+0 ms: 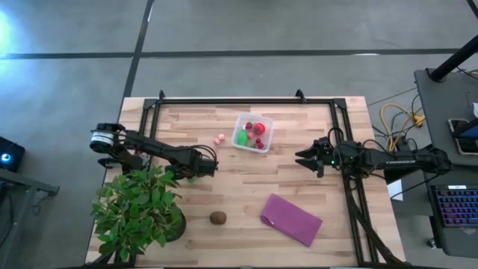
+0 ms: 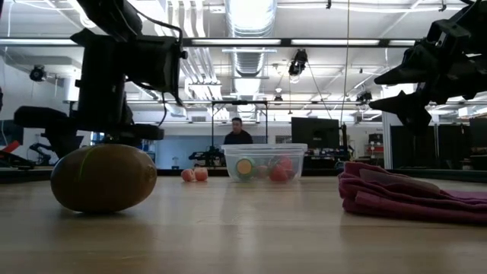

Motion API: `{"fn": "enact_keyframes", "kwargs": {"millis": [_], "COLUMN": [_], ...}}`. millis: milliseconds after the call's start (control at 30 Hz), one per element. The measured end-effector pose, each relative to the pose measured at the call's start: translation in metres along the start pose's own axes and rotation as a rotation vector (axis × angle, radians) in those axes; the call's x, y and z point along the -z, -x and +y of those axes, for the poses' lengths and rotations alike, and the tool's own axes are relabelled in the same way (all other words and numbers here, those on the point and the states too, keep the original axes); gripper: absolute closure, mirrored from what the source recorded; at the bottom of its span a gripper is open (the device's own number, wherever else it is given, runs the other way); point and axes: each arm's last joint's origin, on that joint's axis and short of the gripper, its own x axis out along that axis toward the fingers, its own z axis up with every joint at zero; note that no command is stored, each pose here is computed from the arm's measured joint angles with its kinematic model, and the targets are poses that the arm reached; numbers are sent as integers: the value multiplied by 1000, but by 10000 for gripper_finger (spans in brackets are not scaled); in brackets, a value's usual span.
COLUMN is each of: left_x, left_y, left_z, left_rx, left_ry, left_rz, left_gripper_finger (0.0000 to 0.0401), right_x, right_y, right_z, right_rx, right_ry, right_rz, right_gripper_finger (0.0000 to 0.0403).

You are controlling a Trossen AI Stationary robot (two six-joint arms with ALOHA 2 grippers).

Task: Pick and placing Produce into tupperware
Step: Put the green peas in the transparent bin

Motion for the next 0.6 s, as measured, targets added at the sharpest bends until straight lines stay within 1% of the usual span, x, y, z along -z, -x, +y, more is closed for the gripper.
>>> {"fn": "enact_keyframes", "kwargs": {"millis": [200, 300, 433, 600], "left_x": [-1, -2, -3, -4], "left_y": [0, 0, 0, 3], "left_z": [-2, -5, -8, -12], "left_rx": [20, 54, 83, 101], "left_ry": [8, 14, 22, 25], "left_rz": [-9, -24, -28, -29], "left_gripper_finger": [224, 243, 258, 264], "right_x": [0, 0, 0, 0], "right_y": [0, 0, 0, 0], "right_z": [0, 0, 0, 0], "right_rx": [0, 0, 0, 0], "right_ry": [0, 0, 0, 0], "right_rz": [0, 0, 0, 0], "right_gripper_finger": [184, 184, 184, 184]}}
